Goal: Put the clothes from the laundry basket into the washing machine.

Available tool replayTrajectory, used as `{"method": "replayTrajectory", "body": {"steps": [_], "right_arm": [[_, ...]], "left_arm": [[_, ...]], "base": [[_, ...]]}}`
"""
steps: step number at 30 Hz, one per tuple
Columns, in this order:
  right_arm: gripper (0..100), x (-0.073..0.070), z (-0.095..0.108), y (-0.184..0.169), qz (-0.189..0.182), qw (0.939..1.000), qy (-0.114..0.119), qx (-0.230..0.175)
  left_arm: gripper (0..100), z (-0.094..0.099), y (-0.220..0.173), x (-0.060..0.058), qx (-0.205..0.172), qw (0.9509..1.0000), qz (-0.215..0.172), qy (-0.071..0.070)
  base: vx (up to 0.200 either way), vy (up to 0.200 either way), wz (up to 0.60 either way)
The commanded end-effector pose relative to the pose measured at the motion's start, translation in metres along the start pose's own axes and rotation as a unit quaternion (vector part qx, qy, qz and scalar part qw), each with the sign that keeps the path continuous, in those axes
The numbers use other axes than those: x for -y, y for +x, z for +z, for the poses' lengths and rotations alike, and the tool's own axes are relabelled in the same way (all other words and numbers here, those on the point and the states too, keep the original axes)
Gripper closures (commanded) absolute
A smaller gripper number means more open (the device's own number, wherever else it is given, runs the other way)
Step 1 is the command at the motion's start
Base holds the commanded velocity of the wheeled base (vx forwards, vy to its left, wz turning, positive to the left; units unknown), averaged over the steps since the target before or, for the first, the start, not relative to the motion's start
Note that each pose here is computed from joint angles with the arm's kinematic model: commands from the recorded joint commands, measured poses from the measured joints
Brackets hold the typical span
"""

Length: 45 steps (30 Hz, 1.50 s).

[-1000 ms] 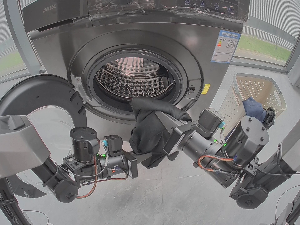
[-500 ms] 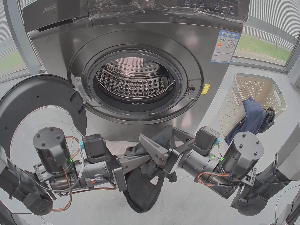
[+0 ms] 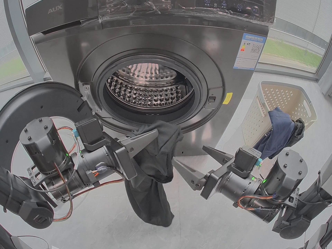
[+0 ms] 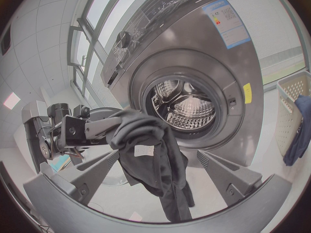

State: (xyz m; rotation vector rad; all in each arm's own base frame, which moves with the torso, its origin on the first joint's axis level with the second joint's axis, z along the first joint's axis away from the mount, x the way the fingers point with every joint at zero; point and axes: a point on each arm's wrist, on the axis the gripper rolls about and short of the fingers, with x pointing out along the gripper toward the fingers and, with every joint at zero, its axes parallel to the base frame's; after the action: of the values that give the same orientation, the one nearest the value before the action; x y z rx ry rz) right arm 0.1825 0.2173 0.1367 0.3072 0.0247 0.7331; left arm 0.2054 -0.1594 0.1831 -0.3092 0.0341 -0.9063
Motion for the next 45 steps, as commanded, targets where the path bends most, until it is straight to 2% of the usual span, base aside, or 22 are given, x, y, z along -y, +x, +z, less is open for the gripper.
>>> {"method": "replayTrajectory", "body": {"steps": [1,5,8,12,17,22,28,33,37,40,45], "right_arm": [[0,0.012,-0.001,-0.006,-0.021,0.9997,-0.010,-0.009],[0,0.020,-0.004,-0.004,-0.037,0.9991,-0.014,-0.017],[0,0.028,-0.013,-0.004,-0.052,0.9978,-0.021,-0.036],[0,0.041,-0.031,-0.004,-0.073,0.9946,-0.027,-0.070],[0,0.049,-0.042,0.003,-0.085,0.9924,-0.029,-0.084],[0,0.054,-0.057,0.020,-0.087,0.9914,-0.031,-0.093],[0,0.058,-0.063,0.047,-0.082,0.9930,-0.039,-0.075],[0,0.051,-0.061,0.066,-0.055,0.9962,-0.044,-0.052],[0,0.042,-0.062,0.068,-0.029,0.9972,-0.045,-0.052],[0,0.039,-0.061,0.070,-0.024,0.9975,-0.047,-0.046],[0,0.041,-0.051,0.090,-0.021,0.9985,-0.051,-0.009]], "left_arm": [[100,0.008,-0.006,0.002,0.017,0.9998,-0.008,-0.009],[100,0.015,-0.008,0.005,0.033,0.9992,-0.017,-0.014],[100,0.020,-0.011,0.008,0.044,0.9986,-0.028,-0.013],[100,0.029,-0.019,0.015,0.055,0.9968,-0.054,-0.021],[100,0.034,-0.028,0.021,0.065,0.9957,-0.064,-0.020],[100,0.036,-0.031,0.022,0.068,0.9954,-0.065,-0.019],[100,0.035,-0.031,0.022,0.067,0.9954,-0.066,-0.019],[100,0.032,-0.032,0.022,0.061,0.9959,-0.063,-0.021],[100,0.030,-0.033,0.021,0.057,0.9962,-0.062,-0.022],[100,0.030,-0.033,0.021,0.057,0.9963,-0.061,-0.022],[100,0.029,-0.034,0.021,0.056,0.9963,-0.061,-0.023]], "base": [[0.000,0.000,0.00],[0.000,0.000,0.00],[0.000,0.000,0.00],[0.000,0.000,0.00],[0.000,0.000,0.00],[0.000,0.000,0.00],[0.000,0.000,0.00],[0.000,0.000,0.00],[0.000,0.000,0.00],[0.000,0.000,0.00],[0.000,0.000,0.00]]}}
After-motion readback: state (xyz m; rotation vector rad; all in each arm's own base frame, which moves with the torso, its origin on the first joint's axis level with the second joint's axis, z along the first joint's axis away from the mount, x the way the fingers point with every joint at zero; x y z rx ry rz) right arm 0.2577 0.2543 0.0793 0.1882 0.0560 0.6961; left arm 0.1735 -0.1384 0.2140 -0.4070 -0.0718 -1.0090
